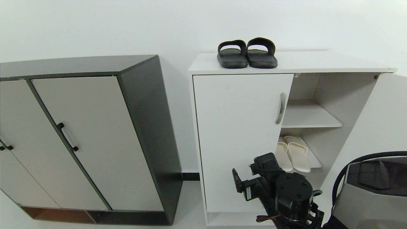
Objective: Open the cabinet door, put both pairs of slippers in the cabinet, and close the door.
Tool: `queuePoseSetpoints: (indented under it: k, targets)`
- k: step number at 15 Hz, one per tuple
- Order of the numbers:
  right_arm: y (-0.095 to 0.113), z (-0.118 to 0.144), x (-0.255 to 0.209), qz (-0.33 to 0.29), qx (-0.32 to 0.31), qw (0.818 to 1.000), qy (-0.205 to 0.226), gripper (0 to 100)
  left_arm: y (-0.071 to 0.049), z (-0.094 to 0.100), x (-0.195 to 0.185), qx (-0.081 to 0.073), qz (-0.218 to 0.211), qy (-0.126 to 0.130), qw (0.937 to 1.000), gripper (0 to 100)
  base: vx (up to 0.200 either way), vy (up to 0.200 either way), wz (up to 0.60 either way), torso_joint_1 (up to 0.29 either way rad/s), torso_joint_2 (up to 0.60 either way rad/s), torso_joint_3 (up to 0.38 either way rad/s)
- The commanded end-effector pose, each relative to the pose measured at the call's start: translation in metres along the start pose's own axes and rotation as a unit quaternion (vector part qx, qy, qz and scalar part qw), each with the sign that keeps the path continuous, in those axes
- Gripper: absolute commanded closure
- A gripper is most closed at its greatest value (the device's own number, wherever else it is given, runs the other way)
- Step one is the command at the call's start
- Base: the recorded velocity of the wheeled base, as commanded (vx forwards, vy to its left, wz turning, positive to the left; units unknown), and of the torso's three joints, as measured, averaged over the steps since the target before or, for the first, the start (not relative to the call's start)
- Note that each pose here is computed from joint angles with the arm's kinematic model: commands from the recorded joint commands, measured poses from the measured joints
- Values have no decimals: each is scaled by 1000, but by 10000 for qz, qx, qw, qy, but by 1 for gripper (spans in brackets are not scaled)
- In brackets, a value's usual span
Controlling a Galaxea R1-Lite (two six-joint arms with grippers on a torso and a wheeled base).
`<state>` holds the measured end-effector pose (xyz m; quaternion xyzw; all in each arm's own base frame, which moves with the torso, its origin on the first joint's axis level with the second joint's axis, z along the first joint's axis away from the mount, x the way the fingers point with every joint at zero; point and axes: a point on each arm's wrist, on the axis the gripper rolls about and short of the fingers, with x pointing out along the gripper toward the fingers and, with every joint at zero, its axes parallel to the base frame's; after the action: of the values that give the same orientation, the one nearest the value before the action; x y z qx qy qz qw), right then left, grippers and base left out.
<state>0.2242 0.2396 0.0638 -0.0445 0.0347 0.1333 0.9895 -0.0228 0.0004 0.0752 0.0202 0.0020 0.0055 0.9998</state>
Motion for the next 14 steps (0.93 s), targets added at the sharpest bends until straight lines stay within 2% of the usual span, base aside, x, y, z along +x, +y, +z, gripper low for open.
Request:
queuePoseSetpoints:
  k: [1, 14]
  targets:
    - [-1, -1, 1, -14, -16, 10000, 19, 0, 0, 0, 0, -3, -2, 11, 10000, 100, 0, 0, 0, 100, -486, -354]
    - [-1, -2, 0, -21, -36, 10000, 38, 0, 0, 0, 0, -2, -2, 19, 10000, 100, 0, 0, 0, 156, -476, -318]
